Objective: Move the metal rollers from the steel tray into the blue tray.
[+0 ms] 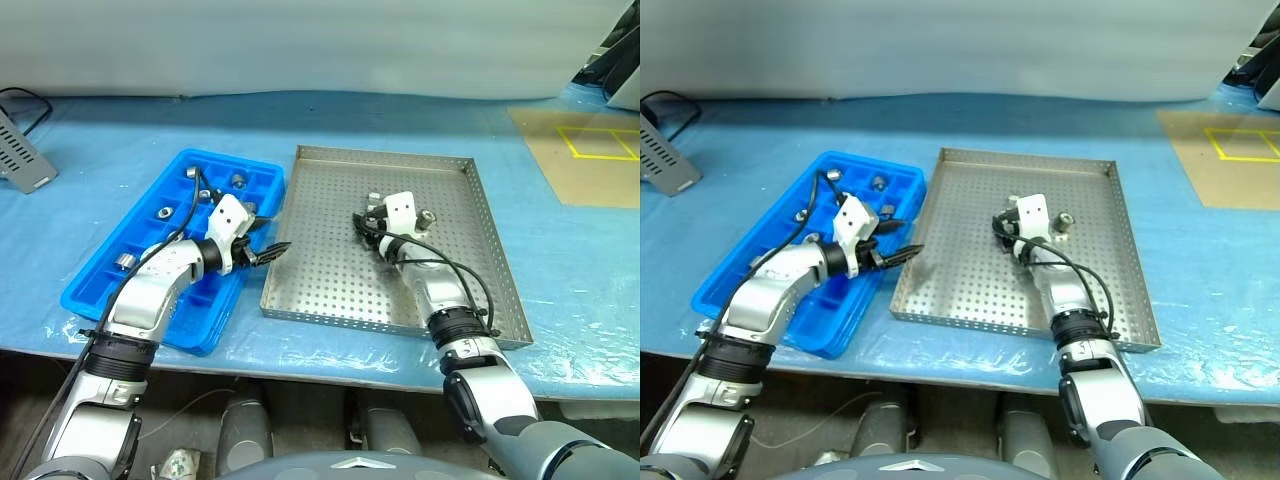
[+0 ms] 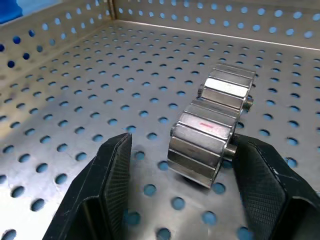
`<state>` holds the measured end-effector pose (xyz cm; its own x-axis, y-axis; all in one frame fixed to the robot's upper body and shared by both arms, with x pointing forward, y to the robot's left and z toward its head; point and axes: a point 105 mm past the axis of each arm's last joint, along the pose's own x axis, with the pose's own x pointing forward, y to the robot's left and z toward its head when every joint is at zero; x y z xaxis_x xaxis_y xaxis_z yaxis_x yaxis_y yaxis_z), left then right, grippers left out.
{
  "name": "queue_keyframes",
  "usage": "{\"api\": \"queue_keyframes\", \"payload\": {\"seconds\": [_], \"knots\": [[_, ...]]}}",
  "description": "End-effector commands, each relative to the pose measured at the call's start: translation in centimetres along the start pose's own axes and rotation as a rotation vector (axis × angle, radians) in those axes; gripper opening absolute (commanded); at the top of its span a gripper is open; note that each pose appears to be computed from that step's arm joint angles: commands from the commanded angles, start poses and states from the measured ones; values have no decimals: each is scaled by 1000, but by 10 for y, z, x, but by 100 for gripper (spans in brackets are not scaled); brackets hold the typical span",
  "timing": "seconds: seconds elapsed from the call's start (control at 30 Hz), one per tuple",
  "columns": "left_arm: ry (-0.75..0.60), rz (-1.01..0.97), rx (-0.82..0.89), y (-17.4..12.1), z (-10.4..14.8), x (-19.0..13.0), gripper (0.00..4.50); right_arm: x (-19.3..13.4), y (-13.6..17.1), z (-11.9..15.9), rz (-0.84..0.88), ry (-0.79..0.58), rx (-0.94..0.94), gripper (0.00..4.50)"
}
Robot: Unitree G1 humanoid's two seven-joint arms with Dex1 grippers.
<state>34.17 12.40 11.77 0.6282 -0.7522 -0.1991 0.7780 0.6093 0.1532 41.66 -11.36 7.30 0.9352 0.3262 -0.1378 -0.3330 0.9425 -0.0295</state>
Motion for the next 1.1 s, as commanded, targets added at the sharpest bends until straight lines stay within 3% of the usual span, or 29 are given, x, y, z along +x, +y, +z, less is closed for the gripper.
{"api": "queue_keyframes", "payload": {"seconds": [0.03, 0.1, 0.17, 0.33, 0.57, 0.83, 0.97, 1.1], "knots": [[-25, -5, 35, 2, 6, 2, 370, 4, 6, 8, 9, -23, -18, 319], [-23, -4, 34, 2, 4, 2, 370, 4, 5, 8, 3, -25, -40, 319], [-18, 2, 31, 3, 0, 2, 370, 3, 1, 6, -15, -23, -49, 283], [-11, 5, 30, 3, -5, 2, 370, 1, -9, 3, -55, -17, -64, 144], [-6, 11, 34, 5, -5, 1, 370, 1, -6, 4, -34, -20, -53, 143], [-48, -6, 37, 10, 18, 0, 370, -27, 36, 56, 383, -138, 27, 143], [-94, -68, 27, 12, 35, -6, 370, -84, 53, 77, 737, -95, 121, 143], [-107, -149, 50, 17, 43, -15, 370, -123, 53, 77, 889, 7, 134, 143]]}}
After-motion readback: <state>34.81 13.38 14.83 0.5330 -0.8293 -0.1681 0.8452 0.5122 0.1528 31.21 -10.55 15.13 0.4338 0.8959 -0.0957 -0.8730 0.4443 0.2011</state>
